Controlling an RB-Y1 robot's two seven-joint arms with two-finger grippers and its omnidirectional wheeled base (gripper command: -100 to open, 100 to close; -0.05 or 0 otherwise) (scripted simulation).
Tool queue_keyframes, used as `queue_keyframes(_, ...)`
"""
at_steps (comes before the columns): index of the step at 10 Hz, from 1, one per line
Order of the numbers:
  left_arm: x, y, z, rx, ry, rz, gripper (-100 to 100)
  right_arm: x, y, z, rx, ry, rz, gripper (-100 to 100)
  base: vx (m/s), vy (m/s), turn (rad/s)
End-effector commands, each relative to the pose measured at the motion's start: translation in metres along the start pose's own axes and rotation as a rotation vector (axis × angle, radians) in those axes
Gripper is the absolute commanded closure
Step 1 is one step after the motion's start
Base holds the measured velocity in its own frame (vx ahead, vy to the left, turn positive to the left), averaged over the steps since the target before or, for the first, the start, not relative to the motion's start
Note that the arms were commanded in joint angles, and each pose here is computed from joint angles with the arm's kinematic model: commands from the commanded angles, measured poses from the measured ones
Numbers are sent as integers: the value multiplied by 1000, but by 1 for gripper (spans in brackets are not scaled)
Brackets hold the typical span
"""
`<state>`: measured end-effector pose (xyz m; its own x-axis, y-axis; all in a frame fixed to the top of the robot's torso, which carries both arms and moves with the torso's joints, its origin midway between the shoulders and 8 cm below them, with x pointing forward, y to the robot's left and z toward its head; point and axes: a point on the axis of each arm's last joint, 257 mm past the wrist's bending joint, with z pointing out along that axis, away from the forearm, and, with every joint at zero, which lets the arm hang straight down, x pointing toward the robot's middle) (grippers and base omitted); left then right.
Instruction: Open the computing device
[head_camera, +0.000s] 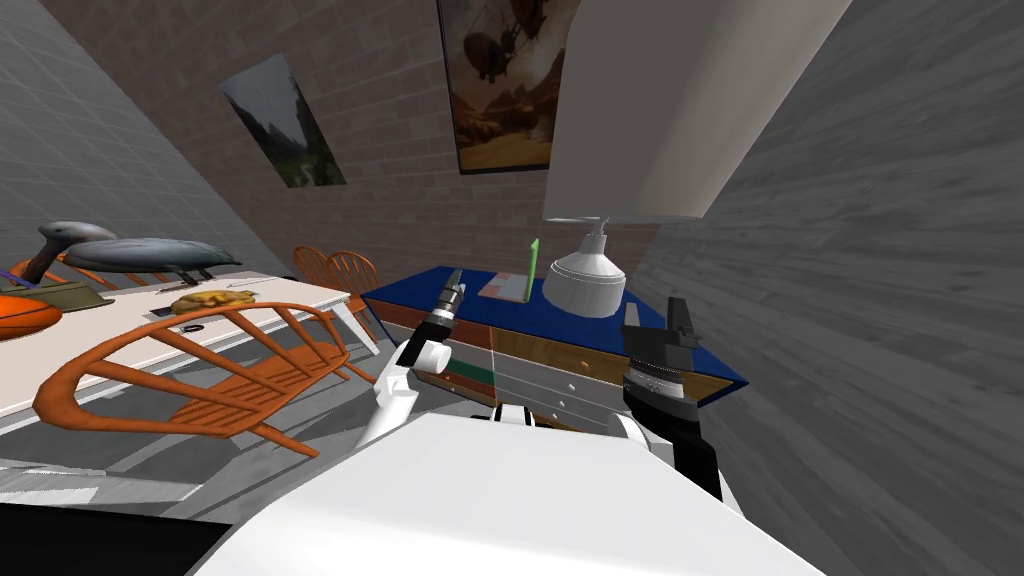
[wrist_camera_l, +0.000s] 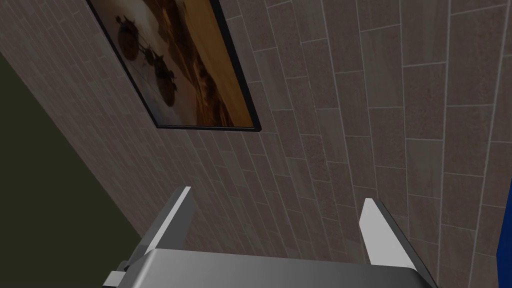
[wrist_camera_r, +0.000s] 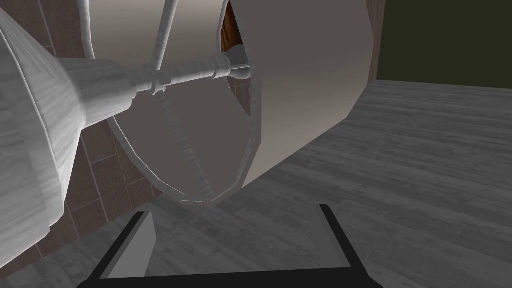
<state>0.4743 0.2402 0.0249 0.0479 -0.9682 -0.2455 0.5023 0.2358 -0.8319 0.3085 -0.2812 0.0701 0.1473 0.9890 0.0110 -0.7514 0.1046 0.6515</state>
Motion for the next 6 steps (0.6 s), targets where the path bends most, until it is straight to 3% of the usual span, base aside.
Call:
queue_keyframes(1,10,12,20,-39,23,2,-100,0,0,0,0,0,0,0,-20,-42,53)
queue_keyframes(2,11,4,26,-18,25,0,-100,0,0,0,0,0,0,0,-14,-39,37)
queue_keyframes(3,18,16,35,-56,39,2,-100,0,0,0,0,0,0,0,-17,-50,69)
queue_keyframes(4,19,9,40,-37,40,1,-100,0,0,0,0,0,0,0,-16,-42,43)
queue_keyframes(5,26,20,51,-73,55,2,-100,0,0,0,0,0,0,0,-20,-49,73)
queue_keyframes(6,26,13,55,-58,56,1,-100,0,0,0,0,0,0,0,-17,-42,44)
